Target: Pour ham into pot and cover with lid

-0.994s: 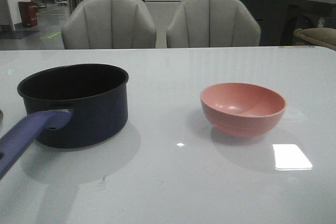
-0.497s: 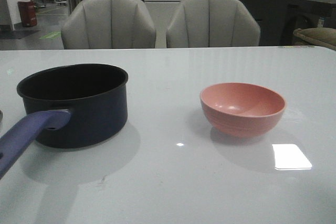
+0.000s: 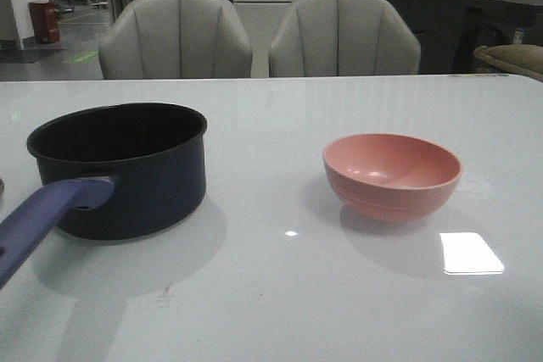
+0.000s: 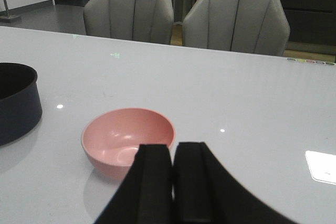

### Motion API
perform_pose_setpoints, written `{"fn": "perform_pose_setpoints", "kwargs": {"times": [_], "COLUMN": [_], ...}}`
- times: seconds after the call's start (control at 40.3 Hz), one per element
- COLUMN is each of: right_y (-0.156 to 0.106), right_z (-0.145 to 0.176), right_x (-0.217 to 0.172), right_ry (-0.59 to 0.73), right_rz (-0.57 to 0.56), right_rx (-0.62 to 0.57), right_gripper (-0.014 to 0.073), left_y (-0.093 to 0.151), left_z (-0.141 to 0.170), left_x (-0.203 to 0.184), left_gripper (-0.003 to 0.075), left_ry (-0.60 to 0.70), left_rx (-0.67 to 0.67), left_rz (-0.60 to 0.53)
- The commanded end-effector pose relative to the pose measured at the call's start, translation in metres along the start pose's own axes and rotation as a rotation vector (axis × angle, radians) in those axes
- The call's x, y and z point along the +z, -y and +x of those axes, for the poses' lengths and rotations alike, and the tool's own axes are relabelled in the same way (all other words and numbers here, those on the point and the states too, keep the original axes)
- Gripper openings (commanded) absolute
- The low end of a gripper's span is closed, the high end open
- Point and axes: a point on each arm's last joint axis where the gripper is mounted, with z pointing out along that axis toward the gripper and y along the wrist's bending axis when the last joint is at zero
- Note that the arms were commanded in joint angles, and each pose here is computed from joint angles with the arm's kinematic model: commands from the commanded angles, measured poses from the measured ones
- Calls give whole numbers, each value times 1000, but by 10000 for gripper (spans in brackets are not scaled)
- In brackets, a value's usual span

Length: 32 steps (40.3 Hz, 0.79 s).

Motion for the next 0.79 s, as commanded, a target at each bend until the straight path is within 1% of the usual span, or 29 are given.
{"fn": "perform_pose_setpoints", "kwargs": {"times": [0.0,0.124,0.199,0.323,0.373,0.447,0.497,0.621,0.77], "right_y": [1,1,1,1,1,1,1,1,1], "right_z": [-16,-16,-16,-16,-16,-16,-16,-16,-16], "right_x": [-1,-1,-1,-1,-1,-1,-1,-1,-1], "right_ry": [94,94,94,94,94,94,94,94,94], "right_rz": [17,17,17,17,17,17,17,17,17], "right_rx": [-3,-3,-3,-3,-3,-3,-3,-3,-3], "right_gripper": [159,159,159,159,159,159,159,159,159], "left_y": [1,-13,-22,-41,-49,-63,-69,-81,-88], "left_z": [-25,-39,-43,-43,-42,-40,-39,-38,-34], "left_x": [18,54,74,107,122,141,149,167,189], "left_gripper": [659,659,659,659,659,659,659,659,659], "left_ry": [-12,-151,-253,-451,-527,-603,-634,-669,-705], "left_rx": [-30,-112,-106,-144,-189,-250,-269,-283,-284], "left_rz": [-48,-178,-213,-208,-185,-153,-136,-156,-161]}}
